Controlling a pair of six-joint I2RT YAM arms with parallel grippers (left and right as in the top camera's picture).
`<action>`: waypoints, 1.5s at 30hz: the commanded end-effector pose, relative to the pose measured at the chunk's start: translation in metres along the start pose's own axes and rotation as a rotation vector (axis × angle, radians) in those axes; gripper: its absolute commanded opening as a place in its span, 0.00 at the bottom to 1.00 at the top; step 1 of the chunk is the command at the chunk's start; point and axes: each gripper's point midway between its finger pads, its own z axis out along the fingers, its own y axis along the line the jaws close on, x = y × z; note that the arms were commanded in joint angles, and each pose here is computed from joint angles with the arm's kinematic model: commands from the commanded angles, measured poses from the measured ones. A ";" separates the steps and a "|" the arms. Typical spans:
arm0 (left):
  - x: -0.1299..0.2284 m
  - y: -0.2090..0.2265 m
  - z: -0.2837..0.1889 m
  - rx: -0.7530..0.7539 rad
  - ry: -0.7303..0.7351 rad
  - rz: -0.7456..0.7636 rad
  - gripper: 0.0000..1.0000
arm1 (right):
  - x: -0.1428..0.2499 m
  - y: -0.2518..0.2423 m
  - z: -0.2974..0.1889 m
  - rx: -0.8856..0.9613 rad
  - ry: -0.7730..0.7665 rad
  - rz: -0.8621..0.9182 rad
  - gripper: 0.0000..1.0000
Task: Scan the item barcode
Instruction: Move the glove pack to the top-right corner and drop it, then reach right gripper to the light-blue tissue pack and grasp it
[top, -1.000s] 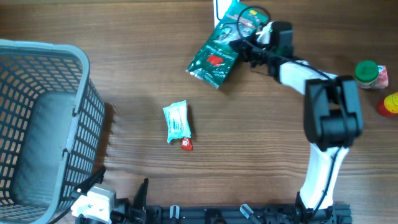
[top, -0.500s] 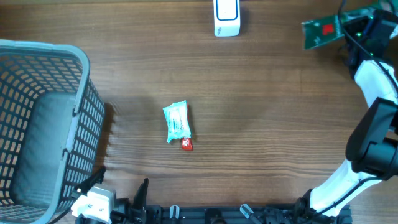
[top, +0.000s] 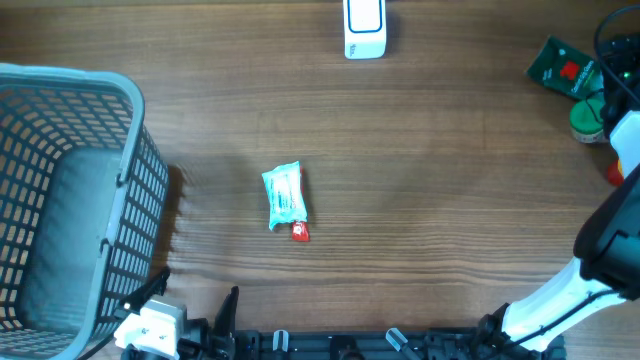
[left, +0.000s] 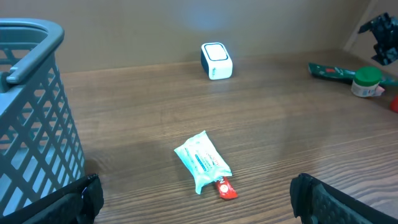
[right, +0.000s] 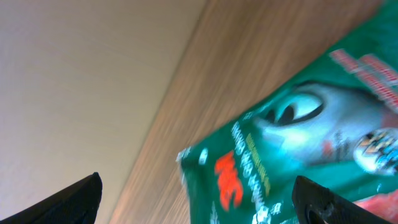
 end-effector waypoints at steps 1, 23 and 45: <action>0.000 -0.003 -0.001 0.019 -0.007 0.015 1.00 | -0.013 0.082 -0.061 -0.258 0.061 -0.056 0.99; 0.000 -0.003 -0.001 0.019 -0.007 0.015 1.00 | 0.445 0.105 -0.334 -0.616 1.251 -1.063 0.98; 0.000 -0.003 -0.001 0.019 -0.007 0.015 1.00 | 0.583 0.057 -0.311 -0.546 1.379 -0.988 0.15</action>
